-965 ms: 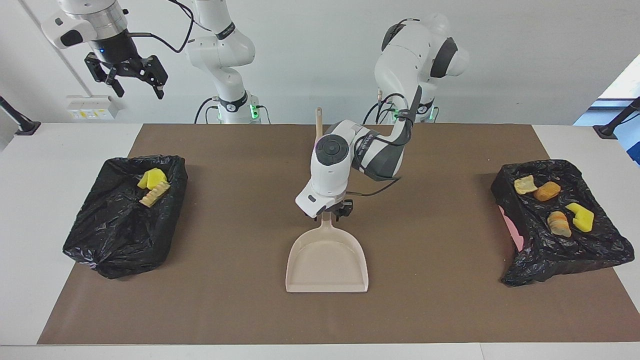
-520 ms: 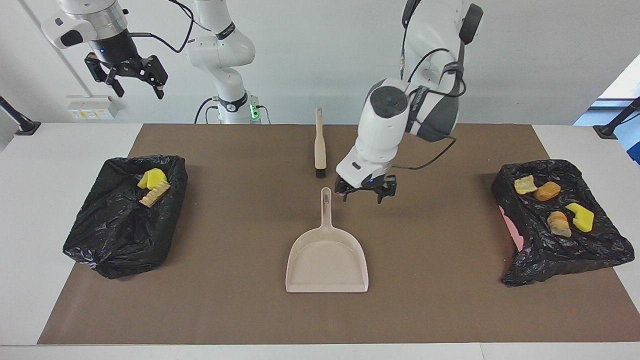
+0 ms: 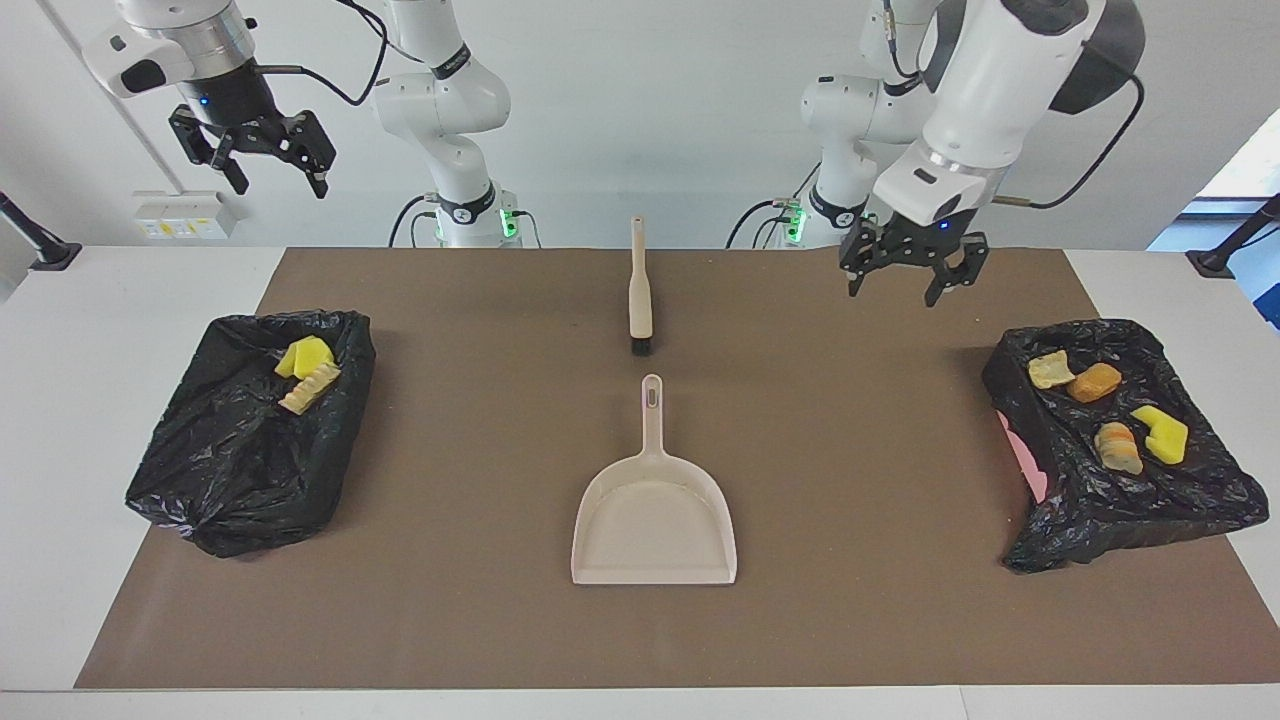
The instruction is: Sweep and dump trash in bin
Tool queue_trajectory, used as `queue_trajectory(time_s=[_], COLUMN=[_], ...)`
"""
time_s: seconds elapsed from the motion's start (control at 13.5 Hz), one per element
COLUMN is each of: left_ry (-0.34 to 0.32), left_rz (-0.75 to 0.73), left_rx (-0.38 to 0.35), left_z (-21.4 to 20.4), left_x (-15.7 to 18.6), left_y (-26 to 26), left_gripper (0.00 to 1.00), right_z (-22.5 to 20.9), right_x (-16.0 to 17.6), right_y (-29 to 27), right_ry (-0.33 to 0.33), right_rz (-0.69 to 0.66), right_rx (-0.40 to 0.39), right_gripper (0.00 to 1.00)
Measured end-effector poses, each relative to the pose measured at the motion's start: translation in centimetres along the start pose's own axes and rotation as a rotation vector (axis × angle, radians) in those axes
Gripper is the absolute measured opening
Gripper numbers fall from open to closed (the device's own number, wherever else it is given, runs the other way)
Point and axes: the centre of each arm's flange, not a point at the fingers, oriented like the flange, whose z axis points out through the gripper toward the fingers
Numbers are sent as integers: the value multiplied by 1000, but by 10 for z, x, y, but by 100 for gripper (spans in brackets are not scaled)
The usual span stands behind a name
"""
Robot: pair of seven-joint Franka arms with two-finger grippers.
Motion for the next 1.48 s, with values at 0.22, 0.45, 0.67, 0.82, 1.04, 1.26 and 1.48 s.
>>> queue_trajectory(time_s=[0.22, 0.45, 0.67, 0.82, 1.04, 1.26, 1.48], left_ry=[-23, -50, -56, -55, -76, -84, -79], left_rz=[2, 4, -13, -34, -39, -35, -34], left_rx=[2, 0, -3, -5, -7, -6, -6], left_z=[-32, -40, -39, -40, -51, -56, -59], left_x=[-31, -44, -45, -46, -35, -21, -19], left_y=[-46, -63, -72, -84, -87, -87, -87], left_gripper=[100, 100, 100, 100, 100, 100, 100], right_z=[0, 0, 0, 0, 0, 0, 0], right_x=[0, 0, 0, 0, 0, 0, 0], right_y=[0, 0, 0, 0, 0, 0, 0], right_ry=[0, 0, 0, 0, 0, 0, 0], right_rz=[0, 0, 0, 0, 0, 0, 0], right_rx=[0, 0, 0, 0, 0, 0, 0], right_gripper=[100, 100, 100, 100, 100, 100, 100])
